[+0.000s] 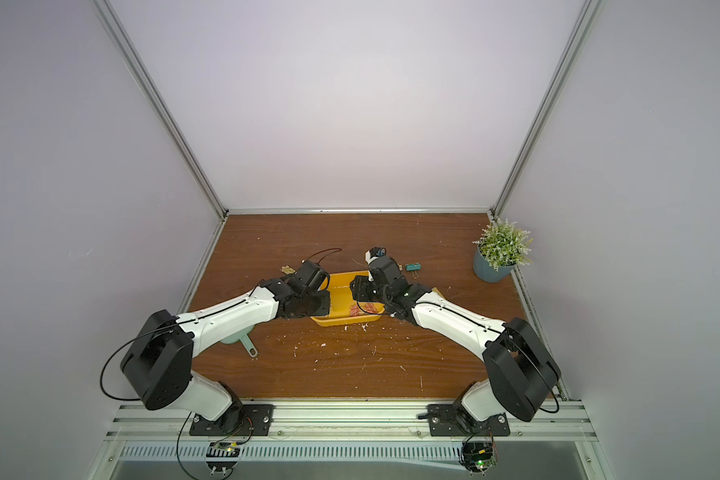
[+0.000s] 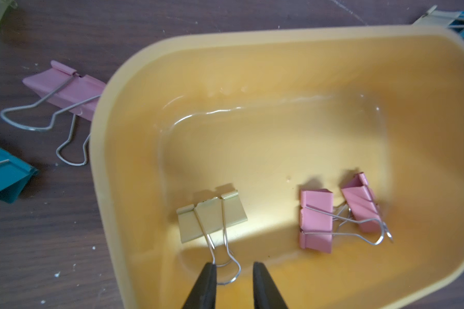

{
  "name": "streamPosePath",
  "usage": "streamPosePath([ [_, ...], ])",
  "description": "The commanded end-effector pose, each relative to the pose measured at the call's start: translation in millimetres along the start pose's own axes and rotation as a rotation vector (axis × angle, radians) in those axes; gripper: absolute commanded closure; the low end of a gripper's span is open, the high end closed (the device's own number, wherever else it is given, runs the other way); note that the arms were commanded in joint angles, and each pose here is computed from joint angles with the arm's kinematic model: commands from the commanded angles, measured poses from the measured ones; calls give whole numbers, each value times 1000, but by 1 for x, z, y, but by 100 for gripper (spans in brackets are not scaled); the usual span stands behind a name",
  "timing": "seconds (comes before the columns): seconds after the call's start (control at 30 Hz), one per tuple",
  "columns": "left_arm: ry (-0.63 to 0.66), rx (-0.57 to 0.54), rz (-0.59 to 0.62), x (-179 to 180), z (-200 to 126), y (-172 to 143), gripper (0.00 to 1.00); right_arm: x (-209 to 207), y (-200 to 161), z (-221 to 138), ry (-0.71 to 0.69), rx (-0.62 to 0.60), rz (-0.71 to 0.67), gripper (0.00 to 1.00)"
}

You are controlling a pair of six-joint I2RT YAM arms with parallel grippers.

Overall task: Take out the binder clips from the storage box
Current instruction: Pick up the binder clip from the storage box.

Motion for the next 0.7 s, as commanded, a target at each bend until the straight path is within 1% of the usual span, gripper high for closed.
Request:
streamPosePath([
  [0.0,30,21,110,-3,-2,4,71,0,11,-17,5,-85,21,45],
  [0.17,0,54,205,-9,4,6,69,-7,15,-27,-10,-127,41,45],
  [0.23,-21,70,246,-11,6,4,69,-10,19,-32,-36,-160,37,45],
  [0.33,-20,80,273,-10,5,3,69,-15,25,-39,-54,-195,37,44],
  [0.5,27,102,301,-6,11,1,68,-8,24,-39,59,-173,3,44],
  [0.67,39,116,341,-6,19,2,67,-8,23,-30,63,-127,6,44],
])
Point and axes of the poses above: each gripper's point midway between its finger pads, its own z axis out along the fingers, its own x axis along the line the jaws close on, y = z × x, the point moved 7 cm from there along -z, back along the fingers, and after that the axes turned 13 degrees about z, right-handed, at the moved point
